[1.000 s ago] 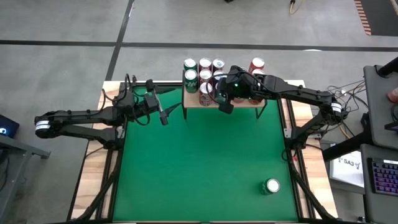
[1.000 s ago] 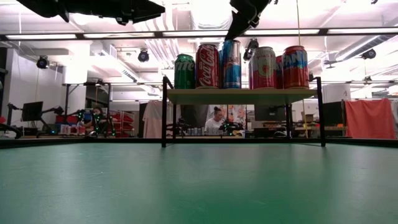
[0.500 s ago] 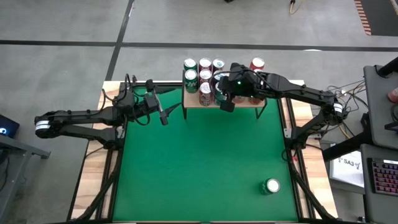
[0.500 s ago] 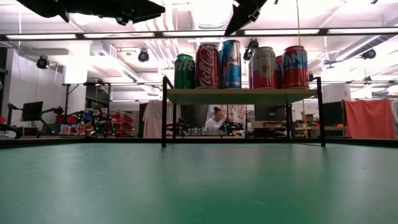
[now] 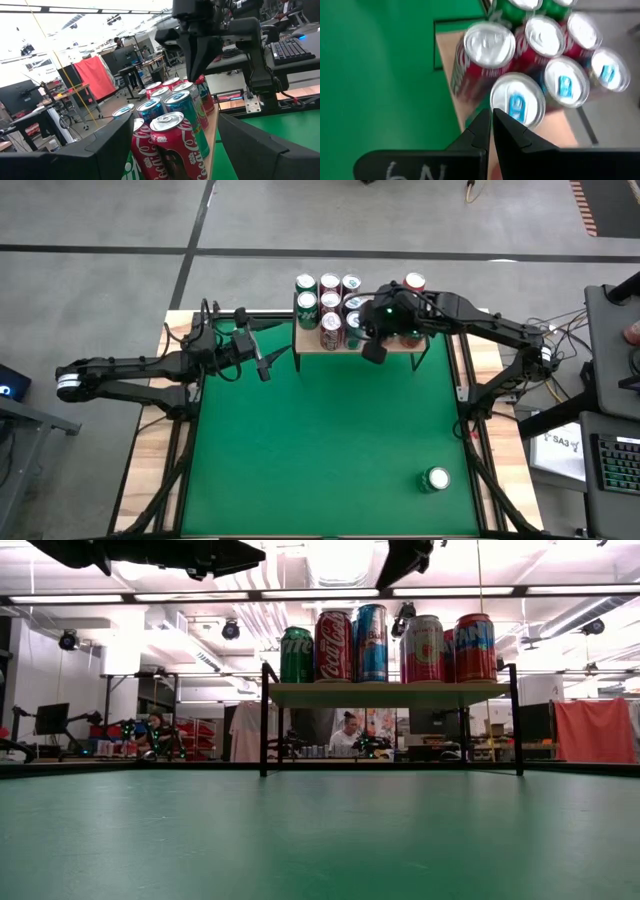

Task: Place canned beverage on shelf
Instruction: Put the blue soda can aligned with the blue soda can on the shelf

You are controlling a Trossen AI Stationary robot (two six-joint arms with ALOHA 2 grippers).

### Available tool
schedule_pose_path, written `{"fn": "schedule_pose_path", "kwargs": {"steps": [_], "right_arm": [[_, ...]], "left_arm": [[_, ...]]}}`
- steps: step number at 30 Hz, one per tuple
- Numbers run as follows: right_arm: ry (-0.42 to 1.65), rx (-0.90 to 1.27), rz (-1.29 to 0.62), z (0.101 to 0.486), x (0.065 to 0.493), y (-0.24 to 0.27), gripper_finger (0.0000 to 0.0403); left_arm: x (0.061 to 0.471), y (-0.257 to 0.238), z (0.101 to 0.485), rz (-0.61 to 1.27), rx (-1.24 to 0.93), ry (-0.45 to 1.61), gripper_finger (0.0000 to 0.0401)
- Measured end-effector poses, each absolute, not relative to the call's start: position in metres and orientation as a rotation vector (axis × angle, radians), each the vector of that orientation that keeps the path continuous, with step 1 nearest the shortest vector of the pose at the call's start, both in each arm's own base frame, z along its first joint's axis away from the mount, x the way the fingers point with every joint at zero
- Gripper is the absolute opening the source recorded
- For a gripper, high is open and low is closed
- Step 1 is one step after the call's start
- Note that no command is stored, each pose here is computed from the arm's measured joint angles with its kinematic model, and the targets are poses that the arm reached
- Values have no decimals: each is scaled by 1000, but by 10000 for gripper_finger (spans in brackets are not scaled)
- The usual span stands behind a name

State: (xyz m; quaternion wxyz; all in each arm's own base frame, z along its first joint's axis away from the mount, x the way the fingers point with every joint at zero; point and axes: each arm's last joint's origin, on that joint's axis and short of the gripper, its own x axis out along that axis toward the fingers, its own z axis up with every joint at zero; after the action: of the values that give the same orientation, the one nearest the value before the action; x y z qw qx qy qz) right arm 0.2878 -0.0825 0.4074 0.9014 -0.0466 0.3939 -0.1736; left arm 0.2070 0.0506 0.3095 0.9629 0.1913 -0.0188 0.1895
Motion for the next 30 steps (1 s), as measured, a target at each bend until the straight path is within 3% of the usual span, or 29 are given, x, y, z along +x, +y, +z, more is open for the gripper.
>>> {"fn": "schedule_pose_path", "kwargs": {"steps": [30], "right_arm": [[864,-98,-505,400,279,-109,12]], "left_arm": [[207,51,310,384,387,-38,274]]}}
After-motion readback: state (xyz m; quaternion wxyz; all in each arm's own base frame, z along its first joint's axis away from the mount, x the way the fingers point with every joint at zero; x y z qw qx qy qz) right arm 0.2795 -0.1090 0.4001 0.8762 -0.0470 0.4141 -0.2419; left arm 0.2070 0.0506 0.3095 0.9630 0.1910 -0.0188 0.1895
